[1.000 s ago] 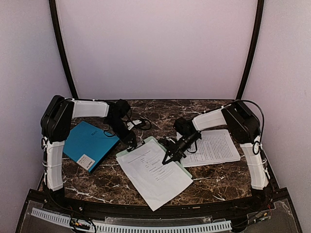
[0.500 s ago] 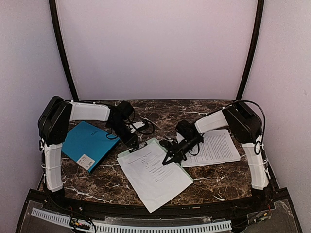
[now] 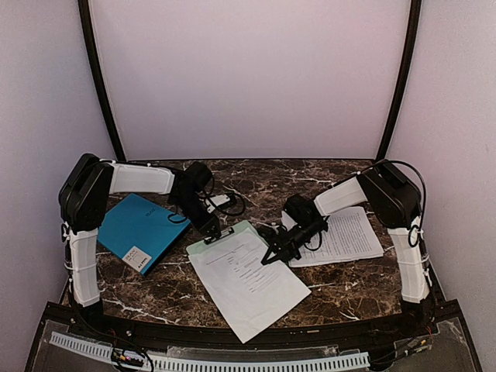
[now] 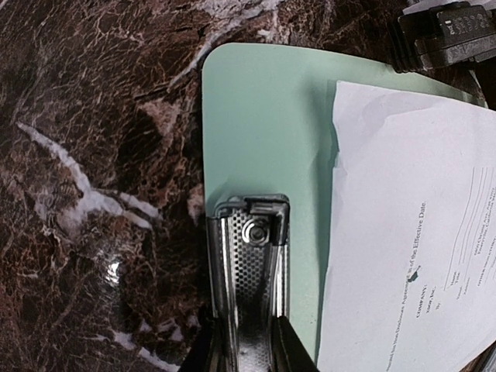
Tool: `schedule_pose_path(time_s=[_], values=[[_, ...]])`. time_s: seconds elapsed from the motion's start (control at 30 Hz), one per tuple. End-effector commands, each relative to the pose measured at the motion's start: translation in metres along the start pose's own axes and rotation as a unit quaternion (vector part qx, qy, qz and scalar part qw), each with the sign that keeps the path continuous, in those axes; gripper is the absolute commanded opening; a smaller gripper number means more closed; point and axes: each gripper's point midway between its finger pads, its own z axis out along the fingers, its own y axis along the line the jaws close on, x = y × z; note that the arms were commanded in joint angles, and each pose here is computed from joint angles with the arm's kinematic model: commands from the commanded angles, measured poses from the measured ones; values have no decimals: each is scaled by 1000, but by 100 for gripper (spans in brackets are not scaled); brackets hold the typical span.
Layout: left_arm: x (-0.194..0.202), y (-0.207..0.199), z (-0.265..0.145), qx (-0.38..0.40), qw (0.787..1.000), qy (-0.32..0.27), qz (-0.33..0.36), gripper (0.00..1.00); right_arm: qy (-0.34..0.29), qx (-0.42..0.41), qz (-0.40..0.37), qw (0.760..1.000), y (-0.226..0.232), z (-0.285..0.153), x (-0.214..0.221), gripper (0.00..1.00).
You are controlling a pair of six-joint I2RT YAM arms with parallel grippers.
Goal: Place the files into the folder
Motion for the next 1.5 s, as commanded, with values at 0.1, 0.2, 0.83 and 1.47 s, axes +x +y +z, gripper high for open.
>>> schedule_pose_path(time_s=[0.1, 0.2, 0.83, 1.47], values=[[-2, -12, -15, 8, 1000, -12, 11, 1, -11, 6, 46, 999, -17, -5, -7, 0], [-3, -13, -15, 10, 1000, -14, 10, 1, -13, 4, 48, 999, -18, -6, -10, 0], [-8, -16, -18, 17, 999, -25, 13, 1, -18, 4, 60, 998, -30, -6, -21, 0], [-9, -17, -23, 9, 999, -36, 23, 1, -39, 65, 89, 993, -62, -14, -14, 0]])
